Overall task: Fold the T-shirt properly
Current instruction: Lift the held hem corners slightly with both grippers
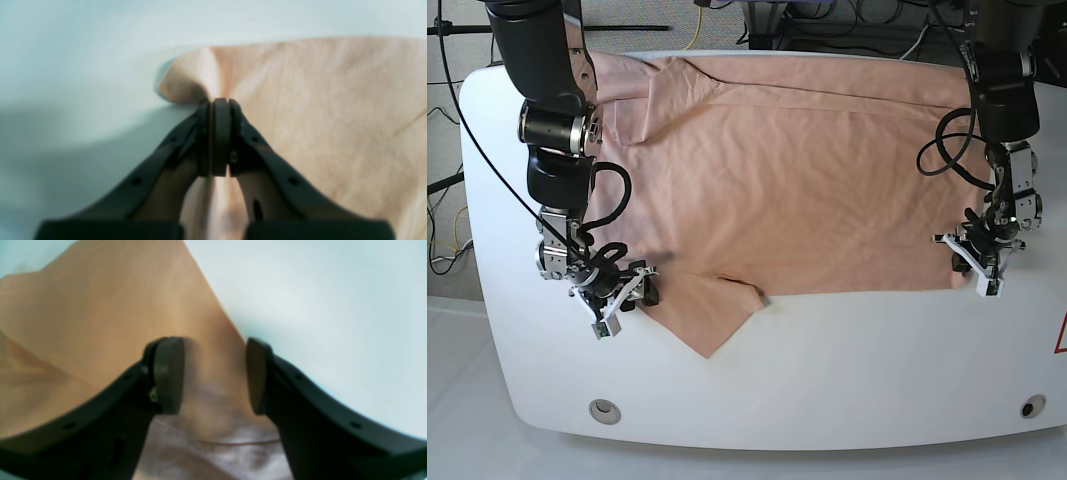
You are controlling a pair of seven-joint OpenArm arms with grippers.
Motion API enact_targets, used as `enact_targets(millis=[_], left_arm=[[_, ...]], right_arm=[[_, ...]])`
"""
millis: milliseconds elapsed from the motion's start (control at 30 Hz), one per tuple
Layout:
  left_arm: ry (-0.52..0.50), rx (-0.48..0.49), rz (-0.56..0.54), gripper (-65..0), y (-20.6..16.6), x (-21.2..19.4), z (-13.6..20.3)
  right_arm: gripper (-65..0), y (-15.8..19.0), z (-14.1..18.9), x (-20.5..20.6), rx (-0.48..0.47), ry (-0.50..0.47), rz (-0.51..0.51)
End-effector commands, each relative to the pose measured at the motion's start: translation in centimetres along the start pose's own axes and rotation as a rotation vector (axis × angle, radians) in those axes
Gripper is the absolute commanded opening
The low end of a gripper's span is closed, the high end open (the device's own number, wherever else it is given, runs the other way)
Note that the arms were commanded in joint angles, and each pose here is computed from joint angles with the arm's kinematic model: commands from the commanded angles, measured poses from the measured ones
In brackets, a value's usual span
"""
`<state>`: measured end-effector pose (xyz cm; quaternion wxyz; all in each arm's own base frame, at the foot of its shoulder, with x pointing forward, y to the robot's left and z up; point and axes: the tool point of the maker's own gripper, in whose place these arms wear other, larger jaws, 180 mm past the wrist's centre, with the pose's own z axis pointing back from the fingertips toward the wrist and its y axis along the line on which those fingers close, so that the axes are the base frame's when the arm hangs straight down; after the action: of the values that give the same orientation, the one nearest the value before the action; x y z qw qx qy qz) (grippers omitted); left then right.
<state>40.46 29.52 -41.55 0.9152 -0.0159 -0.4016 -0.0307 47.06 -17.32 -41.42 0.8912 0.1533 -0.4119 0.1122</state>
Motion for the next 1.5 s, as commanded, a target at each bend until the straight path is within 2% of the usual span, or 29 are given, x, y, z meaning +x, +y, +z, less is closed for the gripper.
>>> enact_targets(millis=[0,400,467,667,933,1067,1133,1200,1467], left_arm=[[-0.06,0.02,-0.011,-64.4,1.0,2.5,0.5],[-0.047,0.018,-0.018,-65.0,1.0,2.3,0.4],[-0.043,0.017,-0.014,-65.0,0.9,1.8,0.4],[-0.035,0.019,-0.016,-65.0,0.9,1.5,0.4],[-0.023,0.019,-0.018,-65.0,1.0,1.2,0.4],[-0.023,0.018,-0.018,-65.0,1.0,1.2,0.4],[-0.022,0.018,-0.014,-65.0,1.0,1.2,0.4],[-0.016,0.017,-0.021,-65.0,0.9,1.0,0.4],[-0.019,0.017,-0.019,-65.0,0.9,1.0,0.4]], right_arm=[[-32.8,0.0,0.3,3.6,0.004,-0.091,0.013],[-30.8,0.3,-0.2,4.7,-0.044,-0.089,0.022],[-28.8,0.3,-0.4,3.8,-0.038,-0.053,0.012],[-26.0,0.9,-0.6,3.7,-0.016,-0.049,0.009],[-28.1,2.3,-1.4,1.5,0.021,-0.004,-0.014],[-33.9,2.5,-1.5,0.5,0.026,0.017,-0.025],[-38.3,2.5,-1.5,0.1,0.028,0.024,-0.026],[-46.2,2.4,-1.3,0.1,0.021,0.025,-0.013],[-60.2,2.5,-1.2,-0.3,0.022,0.029,-0.009]])
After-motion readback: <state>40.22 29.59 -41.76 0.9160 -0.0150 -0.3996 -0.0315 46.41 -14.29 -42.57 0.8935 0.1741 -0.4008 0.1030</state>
